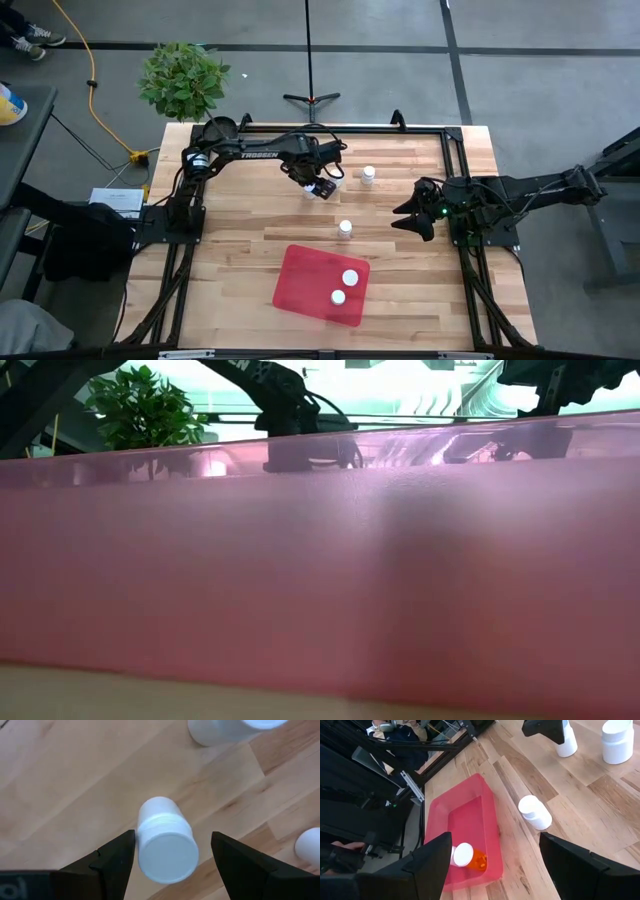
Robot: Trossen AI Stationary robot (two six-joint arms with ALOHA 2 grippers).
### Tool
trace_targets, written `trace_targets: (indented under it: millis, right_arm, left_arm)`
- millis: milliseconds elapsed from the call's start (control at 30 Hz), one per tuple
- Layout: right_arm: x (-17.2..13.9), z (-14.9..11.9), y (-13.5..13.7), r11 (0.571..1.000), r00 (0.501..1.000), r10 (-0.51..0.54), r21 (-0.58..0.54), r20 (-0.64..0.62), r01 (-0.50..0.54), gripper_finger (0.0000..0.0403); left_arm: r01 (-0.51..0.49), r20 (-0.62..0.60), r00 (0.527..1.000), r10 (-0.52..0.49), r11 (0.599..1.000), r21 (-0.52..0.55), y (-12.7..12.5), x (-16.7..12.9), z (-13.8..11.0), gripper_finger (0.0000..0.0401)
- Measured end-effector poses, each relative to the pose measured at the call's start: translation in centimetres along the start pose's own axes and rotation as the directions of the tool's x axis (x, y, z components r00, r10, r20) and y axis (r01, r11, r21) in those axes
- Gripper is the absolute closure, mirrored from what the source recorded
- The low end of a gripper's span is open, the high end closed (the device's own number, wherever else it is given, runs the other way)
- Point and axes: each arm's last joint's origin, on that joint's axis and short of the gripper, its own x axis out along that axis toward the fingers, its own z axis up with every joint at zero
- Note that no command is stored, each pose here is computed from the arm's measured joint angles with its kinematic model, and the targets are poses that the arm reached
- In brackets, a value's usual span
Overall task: Pick and place pill bottles into a basket
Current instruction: Put the white medicine bottle into the red container
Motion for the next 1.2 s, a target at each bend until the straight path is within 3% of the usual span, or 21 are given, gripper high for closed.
trace_targets:
  millis: [200,633,1200]
  right_arm:
    - [0.0,-0.01,-0.02,1.0,1.0,-0.001,-0.001,-0.001,0.001,0.0111]
    - [0.0,-0.01,-0.01,1.0,1.0,-0.001,-0.008,-0.002,0.001,0.0111]
    - [0.01,-0.05,-0.04,1.0,1.0,-0.002,-0.008,-0.007,0.002,0.0111]
  left_arm:
    - [0.0,-0.002,1.0,0.0,1.0,0.002,0.01,0.0,-0.02,0.0113]
    - [0.014,-0.015,1.0,-0.013,1.0,0.02,-0.01,-0.06,-0.08,0.0201]
    - [-0.029,-0.099,0.994,0.036,0.997,0.071,0.51,-0.11,-0.86,0.0205]
